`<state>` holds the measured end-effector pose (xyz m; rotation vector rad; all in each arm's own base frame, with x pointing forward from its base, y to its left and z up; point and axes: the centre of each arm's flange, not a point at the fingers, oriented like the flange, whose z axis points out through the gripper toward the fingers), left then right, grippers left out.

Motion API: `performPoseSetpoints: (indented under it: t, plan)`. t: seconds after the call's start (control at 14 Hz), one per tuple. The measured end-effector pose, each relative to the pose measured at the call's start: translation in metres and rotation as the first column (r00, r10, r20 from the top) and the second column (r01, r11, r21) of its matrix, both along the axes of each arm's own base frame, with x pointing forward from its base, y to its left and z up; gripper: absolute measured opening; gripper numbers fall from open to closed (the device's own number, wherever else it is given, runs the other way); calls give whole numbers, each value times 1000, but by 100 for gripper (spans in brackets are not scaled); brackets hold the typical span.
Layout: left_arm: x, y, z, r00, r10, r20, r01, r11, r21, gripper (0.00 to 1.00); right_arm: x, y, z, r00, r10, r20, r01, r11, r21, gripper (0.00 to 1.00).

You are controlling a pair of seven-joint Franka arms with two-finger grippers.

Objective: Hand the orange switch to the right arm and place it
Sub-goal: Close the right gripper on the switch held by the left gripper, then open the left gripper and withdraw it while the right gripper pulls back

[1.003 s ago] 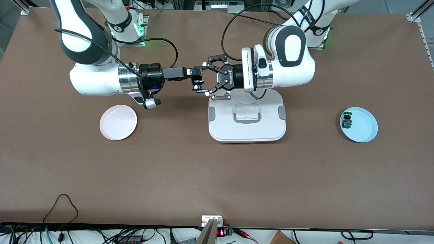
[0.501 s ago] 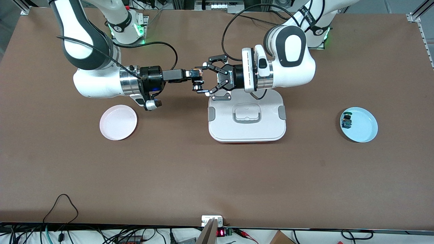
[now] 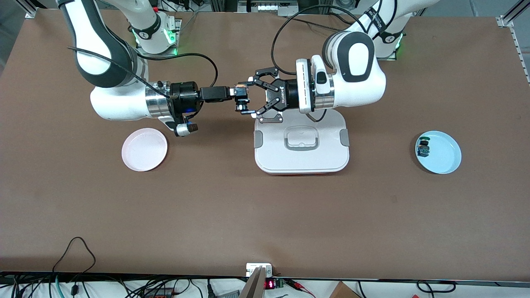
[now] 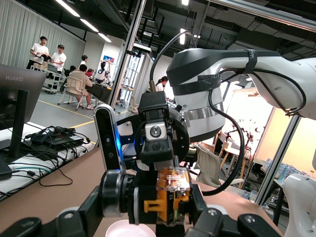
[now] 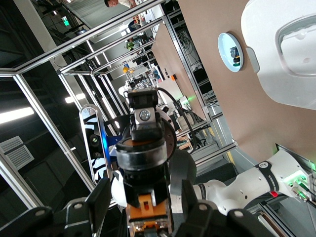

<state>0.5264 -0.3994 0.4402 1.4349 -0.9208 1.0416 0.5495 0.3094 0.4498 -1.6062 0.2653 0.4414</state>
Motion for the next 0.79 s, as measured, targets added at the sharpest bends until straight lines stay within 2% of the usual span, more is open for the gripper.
performPoseSetpoints:
  t: [0.07, 0.21, 0.57, 0.64, 0.79]
  plan:
    - [0, 0, 0, 1000, 0, 0, 0, 1000, 0, 72, 2, -3, 0, 1000, -5, 8, 5, 1000, 1, 58]
    - [1, 0, 2, 1000, 4, -6, -4, 1000, -6, 72, 3, -5, 0, 999, -8, 41, 7, 1000, 7, 34]
    - [1, 0, 2, 1000, 4, -3, -4, 1000, -7, 72, 3, -5, 0, 999, -7, 50, 6, 1000, 8, 34]
    - [1, 0, 3, 1000, 4, 1, -4, 1000, -7, 78, 3, -5, 0, 999, -7, 50, 6, 1000, 9, 34]
    - [1, 0, 3, 1000, 3, 3, -3, 1000, -7, 97, 3, -5, 0, 999, -7, 50, 7, 1000, 9, 34]
